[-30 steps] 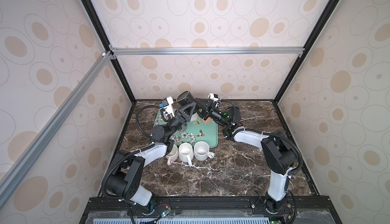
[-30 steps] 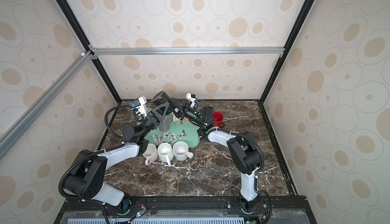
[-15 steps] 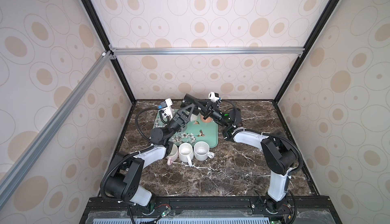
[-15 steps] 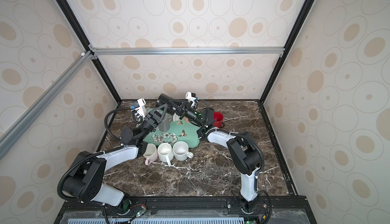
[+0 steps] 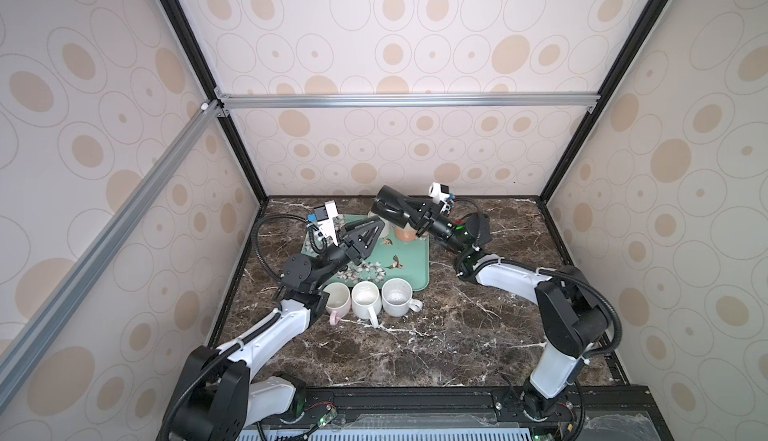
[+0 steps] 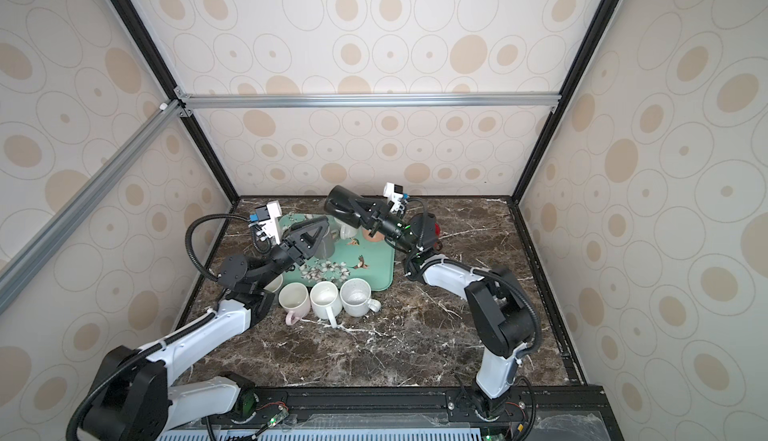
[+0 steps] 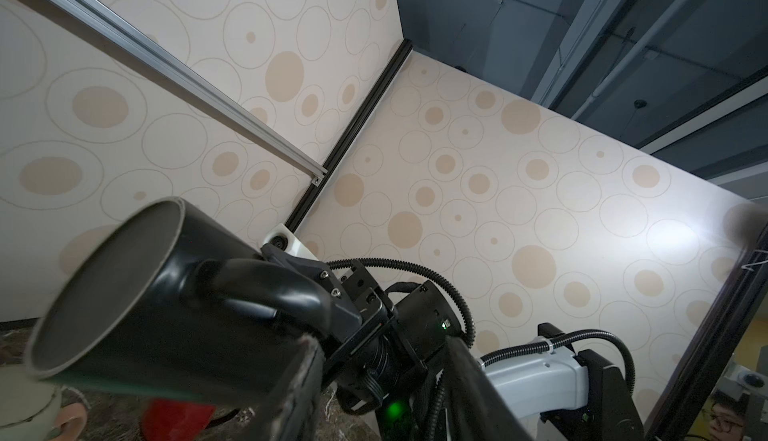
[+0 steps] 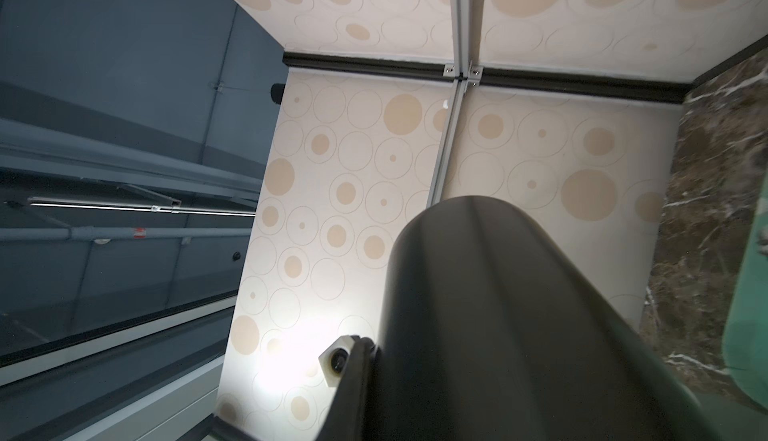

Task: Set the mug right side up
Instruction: 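Carry the black mug off the tray with the right gripper while the left releases, then lower the black mug upright beside the red mug and open the right gripper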

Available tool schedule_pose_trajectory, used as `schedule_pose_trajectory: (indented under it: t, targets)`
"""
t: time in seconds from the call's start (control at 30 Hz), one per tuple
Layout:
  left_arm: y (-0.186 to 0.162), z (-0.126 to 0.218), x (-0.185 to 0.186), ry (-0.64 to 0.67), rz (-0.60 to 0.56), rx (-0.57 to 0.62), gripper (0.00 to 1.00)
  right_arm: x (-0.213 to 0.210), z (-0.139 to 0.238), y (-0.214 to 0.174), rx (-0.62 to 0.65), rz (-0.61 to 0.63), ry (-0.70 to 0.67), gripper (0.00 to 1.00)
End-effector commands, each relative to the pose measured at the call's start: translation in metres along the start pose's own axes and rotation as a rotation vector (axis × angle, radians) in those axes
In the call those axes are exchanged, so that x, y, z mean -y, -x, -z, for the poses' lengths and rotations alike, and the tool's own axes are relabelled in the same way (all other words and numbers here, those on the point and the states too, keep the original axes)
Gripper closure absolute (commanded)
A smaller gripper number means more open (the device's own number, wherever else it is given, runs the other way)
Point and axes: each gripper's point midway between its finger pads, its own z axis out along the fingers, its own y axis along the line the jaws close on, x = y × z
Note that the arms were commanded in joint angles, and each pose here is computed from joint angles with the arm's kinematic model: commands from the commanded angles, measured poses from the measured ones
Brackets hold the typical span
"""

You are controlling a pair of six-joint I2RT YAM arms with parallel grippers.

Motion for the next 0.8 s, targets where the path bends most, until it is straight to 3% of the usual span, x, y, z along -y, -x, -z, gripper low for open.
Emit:
schedule_pose_trajectory:
  t: [0.0, 0.07, 0.27, 0.37, 0.5, 0.77]
  targets:
    - [-0.007, 0.007, -0.008, 0.112, -0.144, -0.084, 0.50, -0.037, 0.022, 0.015, 0.021, 0.192, -0.048, 1.00]
    - [-0.008, 0.013, -0.014, 0.183, -0.192, -0.114, 0.50, -0.026, 0.036, 0.014, -0.003, 0.263, -0.208, 1.00]
    - [-0.013, 0.035, -0.039, 0.385, -0.284, -0.188, 0.48, 0.014, 0.117, 0.009, -0.149, 0.679, -0.861, 1.00]
    - [-0.019, 0.043, -0.046, 0.420, -0.290, -0.205, 0.48, 0.030, 0.157, 0.012, -0.237, 0.791, -1.086, 1.00]
    - [-0.029, 0.043, -0.058, 0.436, -0.270, -0.228, 0.48, 0.058, 0.186, 0.009, -0.395, 0.799, -1.262, 1.00]
    - [-0.035, 0.040, -0.071, 0.470, -0.280, -0.273, 0.48, 0.114, 0.199, 0.013, -0.635, 0.713, -1.424, 1.00]
